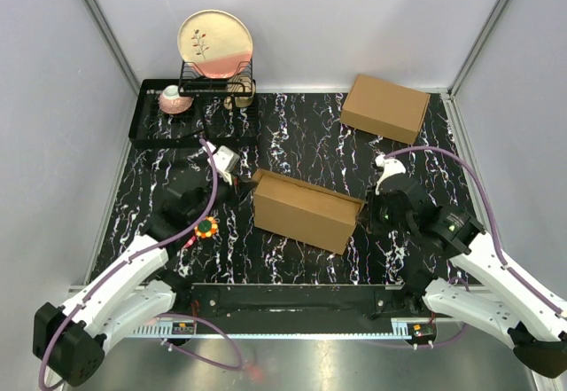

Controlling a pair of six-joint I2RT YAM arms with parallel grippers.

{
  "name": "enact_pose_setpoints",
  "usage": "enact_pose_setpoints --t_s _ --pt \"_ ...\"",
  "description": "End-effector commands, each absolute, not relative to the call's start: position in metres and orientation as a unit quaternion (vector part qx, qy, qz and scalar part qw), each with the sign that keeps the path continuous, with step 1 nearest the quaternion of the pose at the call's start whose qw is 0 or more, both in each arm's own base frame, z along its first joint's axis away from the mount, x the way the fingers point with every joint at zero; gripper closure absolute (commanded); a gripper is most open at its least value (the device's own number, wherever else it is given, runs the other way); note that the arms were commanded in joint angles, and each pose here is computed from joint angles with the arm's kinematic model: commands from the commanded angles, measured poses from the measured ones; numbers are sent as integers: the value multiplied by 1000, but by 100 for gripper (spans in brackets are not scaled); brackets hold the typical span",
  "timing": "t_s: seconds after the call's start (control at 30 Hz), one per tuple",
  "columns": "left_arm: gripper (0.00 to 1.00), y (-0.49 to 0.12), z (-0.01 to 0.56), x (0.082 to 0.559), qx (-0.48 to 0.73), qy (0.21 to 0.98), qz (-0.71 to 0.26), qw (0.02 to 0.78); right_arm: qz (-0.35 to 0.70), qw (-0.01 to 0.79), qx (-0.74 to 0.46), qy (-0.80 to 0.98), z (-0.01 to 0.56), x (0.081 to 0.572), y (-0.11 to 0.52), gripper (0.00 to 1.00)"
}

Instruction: Fold the paper box

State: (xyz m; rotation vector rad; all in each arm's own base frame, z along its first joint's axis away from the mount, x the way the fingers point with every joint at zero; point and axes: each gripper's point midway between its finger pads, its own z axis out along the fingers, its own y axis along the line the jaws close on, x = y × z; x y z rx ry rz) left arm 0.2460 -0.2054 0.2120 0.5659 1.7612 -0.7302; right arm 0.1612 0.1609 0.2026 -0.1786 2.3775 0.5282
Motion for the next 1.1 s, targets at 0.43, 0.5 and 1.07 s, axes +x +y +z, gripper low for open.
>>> enact_pose_setpoints --t_s 0.43,0.5,1.07 --pt "100 -212 207 243 115 720 -299 616 131 429 0 894 222 199 138 94" --pt "100 -212 206 243 110 721 -291 620 135 434 7 890 227 203 140 95" --pt "100 -206 204 244 103 732 -238 630 151 469 46 869 263 216 142 100"
